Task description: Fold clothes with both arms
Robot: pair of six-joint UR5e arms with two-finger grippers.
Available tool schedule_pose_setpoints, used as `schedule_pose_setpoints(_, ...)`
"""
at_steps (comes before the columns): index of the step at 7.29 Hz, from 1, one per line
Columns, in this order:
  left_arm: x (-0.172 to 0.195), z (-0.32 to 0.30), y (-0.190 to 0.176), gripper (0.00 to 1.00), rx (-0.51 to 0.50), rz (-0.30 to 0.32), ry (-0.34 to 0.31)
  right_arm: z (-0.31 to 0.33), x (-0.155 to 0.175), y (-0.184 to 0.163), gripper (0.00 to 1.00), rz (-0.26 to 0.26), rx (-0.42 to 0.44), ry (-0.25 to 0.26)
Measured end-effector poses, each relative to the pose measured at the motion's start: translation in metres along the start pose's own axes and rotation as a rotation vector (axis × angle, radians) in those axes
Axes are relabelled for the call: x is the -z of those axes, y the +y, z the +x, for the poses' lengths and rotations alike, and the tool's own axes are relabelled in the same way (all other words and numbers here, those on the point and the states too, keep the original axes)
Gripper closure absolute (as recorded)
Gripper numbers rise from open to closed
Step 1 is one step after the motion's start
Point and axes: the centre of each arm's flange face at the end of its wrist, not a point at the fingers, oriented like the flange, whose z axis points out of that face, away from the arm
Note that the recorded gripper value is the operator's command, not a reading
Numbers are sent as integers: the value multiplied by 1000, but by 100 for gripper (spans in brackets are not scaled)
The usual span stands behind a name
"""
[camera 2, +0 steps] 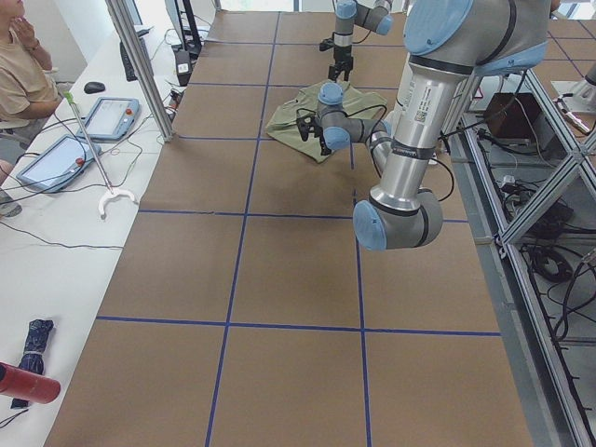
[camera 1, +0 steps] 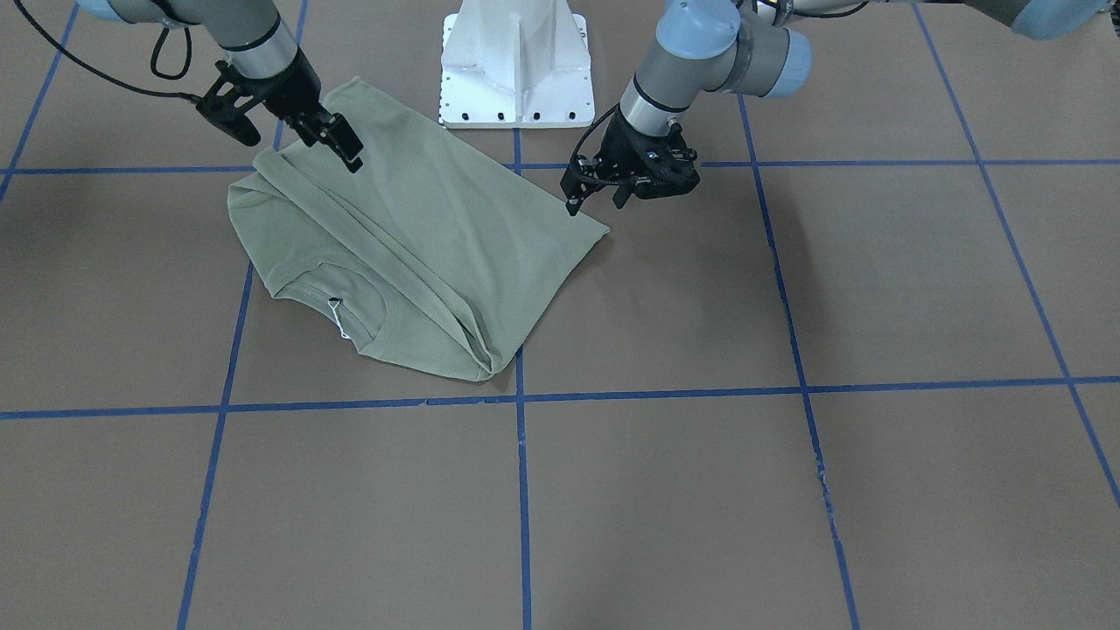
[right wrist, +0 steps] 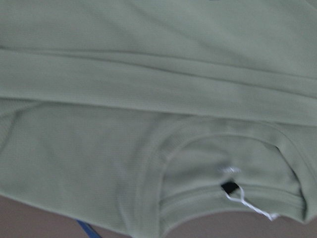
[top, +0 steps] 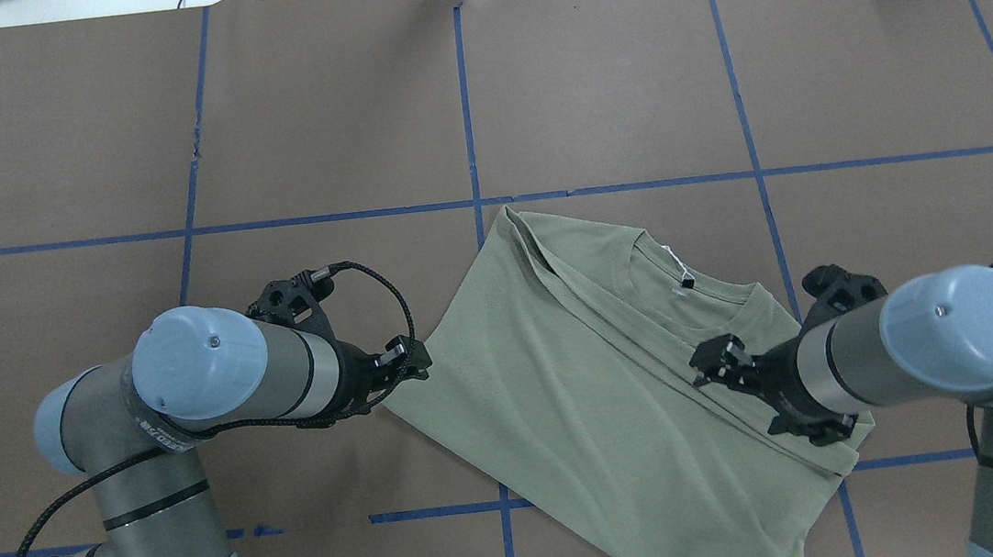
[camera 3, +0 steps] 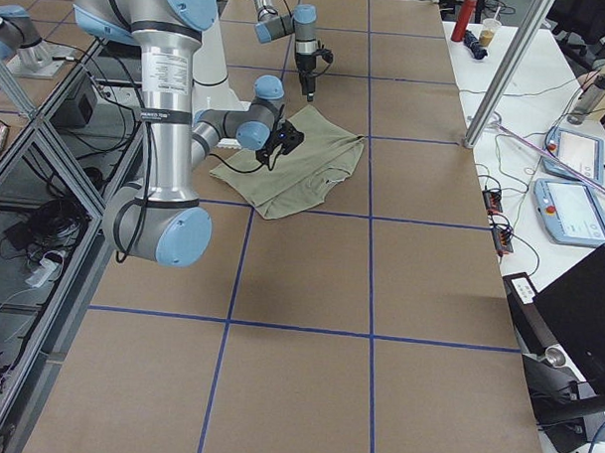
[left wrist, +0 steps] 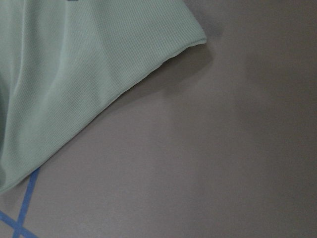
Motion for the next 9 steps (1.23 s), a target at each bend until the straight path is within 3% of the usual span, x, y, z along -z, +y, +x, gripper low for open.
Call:
schedule_pose_setpoints(1, -5, -2, -2, 25, -3, 28, -6, -19, 4, -25, 0, 41, 11, -31)
schedule_pose_setpoints(3, -19, -8, -5, 31, -4, 61, -27, -35, -3, -57, 0, 98, 55, -37)
schedule_pose_setpoints(5, -34, -13, -2, 36, -7, 68, -52, -53, -15, -73, 0, 124, 67, -37)
schedule_pose_setpoints(6, -38, -15, 0, 52, -9, 67, -59, -56, -18, -76, 0, 128, 67, -35)
schedule_pose_setpoints(8, -41, -16, 1, 100, -11, 65, -62, -56, -21, -78, 0, 131, 66, -31)
schedule_pose_setpoints(9, -40, -15, 2, 100, -13, 64, -59, -56, -22, -79, 0, 132, 65, -29)
